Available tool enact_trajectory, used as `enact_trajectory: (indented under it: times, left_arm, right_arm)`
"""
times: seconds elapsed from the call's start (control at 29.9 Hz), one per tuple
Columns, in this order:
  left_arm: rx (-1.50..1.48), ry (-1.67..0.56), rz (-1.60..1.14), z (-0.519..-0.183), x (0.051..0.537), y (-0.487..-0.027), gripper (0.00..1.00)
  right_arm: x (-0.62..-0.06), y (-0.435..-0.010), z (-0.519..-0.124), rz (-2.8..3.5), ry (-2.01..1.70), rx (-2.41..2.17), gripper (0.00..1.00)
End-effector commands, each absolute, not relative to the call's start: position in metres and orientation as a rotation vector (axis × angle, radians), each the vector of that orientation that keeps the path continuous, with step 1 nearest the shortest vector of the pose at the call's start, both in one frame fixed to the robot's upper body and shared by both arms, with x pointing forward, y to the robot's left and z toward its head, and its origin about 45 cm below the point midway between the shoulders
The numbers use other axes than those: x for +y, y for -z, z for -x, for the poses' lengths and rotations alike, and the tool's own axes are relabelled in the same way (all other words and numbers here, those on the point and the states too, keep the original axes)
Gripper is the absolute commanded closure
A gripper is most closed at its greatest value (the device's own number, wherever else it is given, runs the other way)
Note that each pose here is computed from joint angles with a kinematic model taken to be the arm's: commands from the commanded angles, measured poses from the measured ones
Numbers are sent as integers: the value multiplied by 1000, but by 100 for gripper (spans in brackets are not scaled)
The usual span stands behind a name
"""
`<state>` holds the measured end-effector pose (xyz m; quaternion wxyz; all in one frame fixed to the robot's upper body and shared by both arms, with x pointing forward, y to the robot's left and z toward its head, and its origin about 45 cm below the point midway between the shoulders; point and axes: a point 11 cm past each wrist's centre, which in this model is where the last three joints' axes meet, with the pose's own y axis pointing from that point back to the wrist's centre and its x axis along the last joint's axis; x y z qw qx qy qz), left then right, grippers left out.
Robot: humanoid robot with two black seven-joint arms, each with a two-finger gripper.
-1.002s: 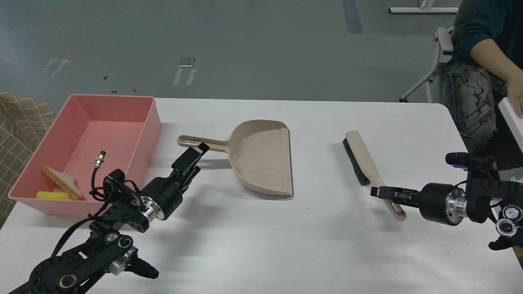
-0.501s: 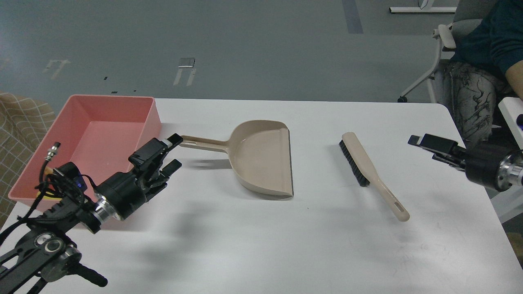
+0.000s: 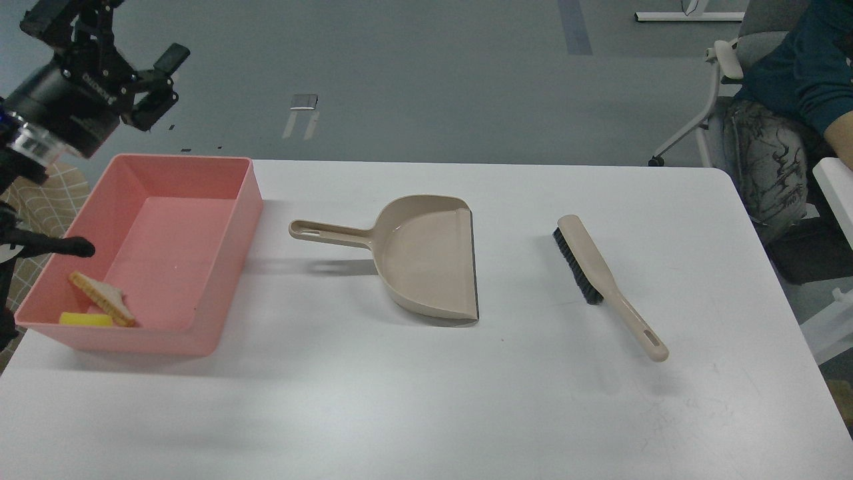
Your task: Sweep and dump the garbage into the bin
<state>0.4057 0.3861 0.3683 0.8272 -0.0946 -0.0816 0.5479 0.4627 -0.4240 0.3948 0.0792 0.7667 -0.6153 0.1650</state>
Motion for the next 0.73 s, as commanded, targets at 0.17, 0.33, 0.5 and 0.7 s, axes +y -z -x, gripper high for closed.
enact_trajectory:
  times: [0.17, 0.33, 0.5, 0.7]
  left_arm:
    - [13, -1286, 276, -492, 364, -356, 2]
    - [175, -1287, 360, -508, 333, -327, 2]
    - [214, -1244, 402, -511, 303, -319, 2]
    - [142, -1304, 551, -510, 296, -324, 2]
  right_arm:
    - [-365, -405, -503, -2507, -523, -1972, 0]
    - [-318, -384, -520, -2579, -420, -2058, 0]
    - [-281, -369, -525, -2613, -321, -2101, 0]
    - [-271, -362, -526, -2710, -91, -2231, 0]
